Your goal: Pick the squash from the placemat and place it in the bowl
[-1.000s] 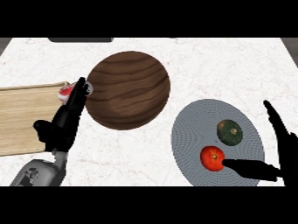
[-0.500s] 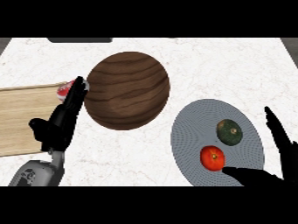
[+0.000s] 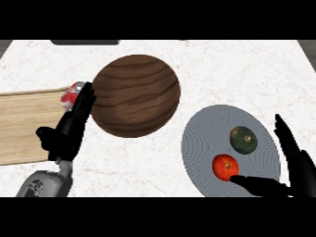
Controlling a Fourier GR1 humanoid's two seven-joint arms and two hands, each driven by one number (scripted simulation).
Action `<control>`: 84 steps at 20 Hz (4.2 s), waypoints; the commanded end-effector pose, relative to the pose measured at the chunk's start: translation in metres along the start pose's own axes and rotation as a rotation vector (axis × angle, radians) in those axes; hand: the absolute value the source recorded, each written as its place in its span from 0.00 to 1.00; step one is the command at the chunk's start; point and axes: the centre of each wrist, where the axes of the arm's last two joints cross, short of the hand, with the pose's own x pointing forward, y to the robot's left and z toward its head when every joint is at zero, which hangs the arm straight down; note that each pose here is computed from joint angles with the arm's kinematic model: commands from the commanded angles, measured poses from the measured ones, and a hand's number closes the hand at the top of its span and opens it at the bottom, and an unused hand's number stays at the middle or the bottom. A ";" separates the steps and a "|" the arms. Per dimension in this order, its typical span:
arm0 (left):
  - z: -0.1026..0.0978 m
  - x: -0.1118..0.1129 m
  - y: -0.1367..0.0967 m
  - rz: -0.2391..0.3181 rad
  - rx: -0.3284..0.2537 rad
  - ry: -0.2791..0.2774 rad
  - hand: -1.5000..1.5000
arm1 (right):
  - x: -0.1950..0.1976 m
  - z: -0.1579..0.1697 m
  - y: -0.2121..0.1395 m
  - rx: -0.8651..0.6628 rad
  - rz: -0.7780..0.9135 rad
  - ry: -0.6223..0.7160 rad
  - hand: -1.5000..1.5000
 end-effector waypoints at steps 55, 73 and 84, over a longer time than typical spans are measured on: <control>-0.007 -0.002 0.000 -0.007 -0.011 0.001 0.50 | 0.097 0.069 0.189 1.177 -0.063 -0.926 1.00; -0.002 0.005 0.012 -0.014 -0.003 -0.012 0.50 | 0.200 0.082 0.128 0.808 0.063 -1.042 1.00; 0.001 -0.001 0.006 -0.019 -0.016 -0.016 0.50 | 0.298 0.019 0.152 0.603 0.239 -0.940 1.00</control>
